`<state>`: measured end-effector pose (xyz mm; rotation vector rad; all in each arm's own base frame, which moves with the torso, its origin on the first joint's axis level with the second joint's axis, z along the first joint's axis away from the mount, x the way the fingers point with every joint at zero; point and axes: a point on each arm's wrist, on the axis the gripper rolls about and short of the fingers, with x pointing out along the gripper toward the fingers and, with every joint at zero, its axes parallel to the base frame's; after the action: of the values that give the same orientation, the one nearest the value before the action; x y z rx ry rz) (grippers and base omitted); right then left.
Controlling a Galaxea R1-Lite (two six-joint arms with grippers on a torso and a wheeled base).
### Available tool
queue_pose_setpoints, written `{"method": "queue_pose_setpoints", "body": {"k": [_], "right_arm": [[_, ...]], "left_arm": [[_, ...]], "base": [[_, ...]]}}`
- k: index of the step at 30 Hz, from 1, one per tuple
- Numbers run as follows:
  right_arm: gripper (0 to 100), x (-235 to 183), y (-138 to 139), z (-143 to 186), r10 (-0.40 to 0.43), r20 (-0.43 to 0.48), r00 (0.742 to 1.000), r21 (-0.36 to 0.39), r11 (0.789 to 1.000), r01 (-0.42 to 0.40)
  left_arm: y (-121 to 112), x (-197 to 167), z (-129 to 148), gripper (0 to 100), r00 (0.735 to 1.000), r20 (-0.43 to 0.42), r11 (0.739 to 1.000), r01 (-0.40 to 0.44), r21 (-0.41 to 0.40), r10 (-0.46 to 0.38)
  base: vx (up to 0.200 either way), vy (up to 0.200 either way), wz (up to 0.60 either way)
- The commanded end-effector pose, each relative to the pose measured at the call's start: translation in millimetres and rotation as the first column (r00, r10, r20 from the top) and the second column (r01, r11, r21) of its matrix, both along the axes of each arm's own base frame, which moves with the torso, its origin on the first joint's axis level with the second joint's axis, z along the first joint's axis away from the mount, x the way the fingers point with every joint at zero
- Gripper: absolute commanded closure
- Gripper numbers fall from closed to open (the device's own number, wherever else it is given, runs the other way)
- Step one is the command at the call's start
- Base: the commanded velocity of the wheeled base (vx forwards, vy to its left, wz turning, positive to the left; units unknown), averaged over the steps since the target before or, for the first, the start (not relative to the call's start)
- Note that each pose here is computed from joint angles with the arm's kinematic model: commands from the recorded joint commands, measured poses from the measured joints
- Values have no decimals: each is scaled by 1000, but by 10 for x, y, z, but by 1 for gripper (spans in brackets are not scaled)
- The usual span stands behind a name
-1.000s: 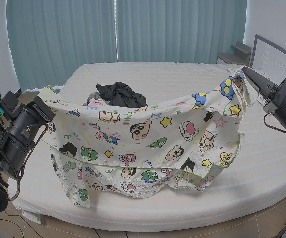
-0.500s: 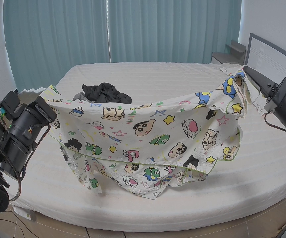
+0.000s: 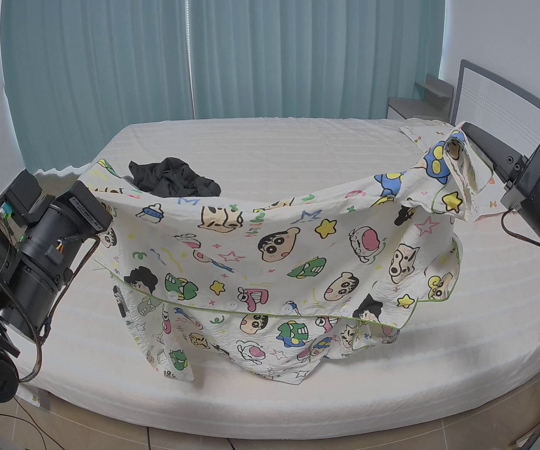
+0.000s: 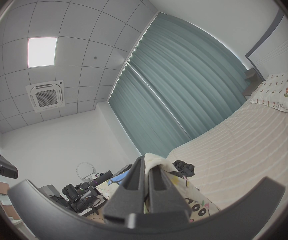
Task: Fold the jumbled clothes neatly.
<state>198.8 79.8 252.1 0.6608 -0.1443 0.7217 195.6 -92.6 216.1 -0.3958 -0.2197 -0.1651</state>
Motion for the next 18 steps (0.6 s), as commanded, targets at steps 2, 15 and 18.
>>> {"method": "queue_pose_setpoints", "body": {"k": [2,15,18], "right_arm": [[100,9,-23,1,-11,1,1000,0,1000,11],[100,34,-41,-4,-20,-4,1000,1,1000,20],[100,37,-40,-7,-19,-6,1000,1,1000,19]], "left_arm": [[-5,6,-1,100,1000,-1,1000,1,0,-1],[-21,38,-22,100,1000,-9,1000,-3,8,3],[-21,38,-22,100,1000,-9,1000,-3,8,3]], "base": [[0,-200,0],[0,-200,0],[0,-200,0]]}}
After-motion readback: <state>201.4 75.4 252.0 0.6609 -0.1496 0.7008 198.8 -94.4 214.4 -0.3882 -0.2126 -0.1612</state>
